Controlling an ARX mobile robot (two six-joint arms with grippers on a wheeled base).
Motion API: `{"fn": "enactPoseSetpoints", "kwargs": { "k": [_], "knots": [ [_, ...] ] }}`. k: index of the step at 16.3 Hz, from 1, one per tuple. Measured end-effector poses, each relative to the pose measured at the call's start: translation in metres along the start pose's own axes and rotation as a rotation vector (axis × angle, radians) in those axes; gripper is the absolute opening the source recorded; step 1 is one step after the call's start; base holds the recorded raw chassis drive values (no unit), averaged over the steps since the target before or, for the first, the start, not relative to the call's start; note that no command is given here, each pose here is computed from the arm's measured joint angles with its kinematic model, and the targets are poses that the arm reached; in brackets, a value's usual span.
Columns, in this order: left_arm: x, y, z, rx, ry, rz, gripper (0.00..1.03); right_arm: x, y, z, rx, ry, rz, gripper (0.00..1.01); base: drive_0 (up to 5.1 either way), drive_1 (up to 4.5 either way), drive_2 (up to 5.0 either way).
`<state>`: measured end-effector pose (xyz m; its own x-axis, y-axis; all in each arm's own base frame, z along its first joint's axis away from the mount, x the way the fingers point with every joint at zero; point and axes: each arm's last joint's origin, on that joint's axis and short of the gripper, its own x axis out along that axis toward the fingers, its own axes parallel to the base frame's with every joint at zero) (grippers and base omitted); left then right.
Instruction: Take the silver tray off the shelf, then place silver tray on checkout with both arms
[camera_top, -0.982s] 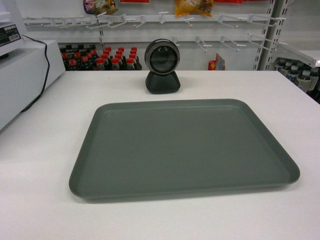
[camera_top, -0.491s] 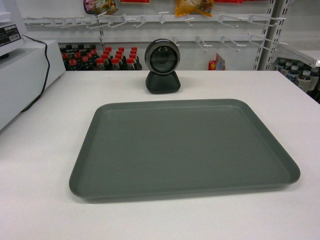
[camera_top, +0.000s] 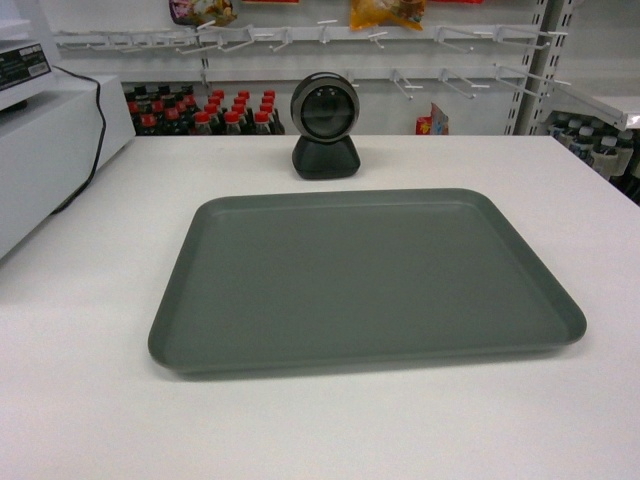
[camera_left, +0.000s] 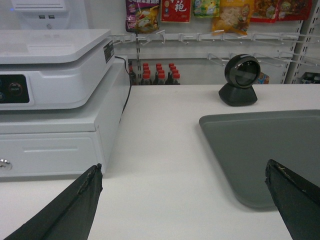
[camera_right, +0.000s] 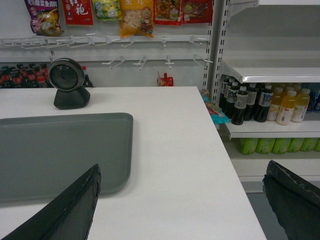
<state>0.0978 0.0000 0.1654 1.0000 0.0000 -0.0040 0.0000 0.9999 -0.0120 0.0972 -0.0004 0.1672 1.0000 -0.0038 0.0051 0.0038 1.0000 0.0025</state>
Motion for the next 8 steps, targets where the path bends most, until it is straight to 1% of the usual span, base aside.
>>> {"fn": "enactPoseSetpoints", "kwargs": {
  "k": [8],
  "knots": [
    [0.0,0.0,-0.0001,0.0,0.001,0.0,0.98,0.0,0.0004,-0.0002,0.0,0.002,0.004,0.98,0.0,0.0,0.0]
  ]
}}
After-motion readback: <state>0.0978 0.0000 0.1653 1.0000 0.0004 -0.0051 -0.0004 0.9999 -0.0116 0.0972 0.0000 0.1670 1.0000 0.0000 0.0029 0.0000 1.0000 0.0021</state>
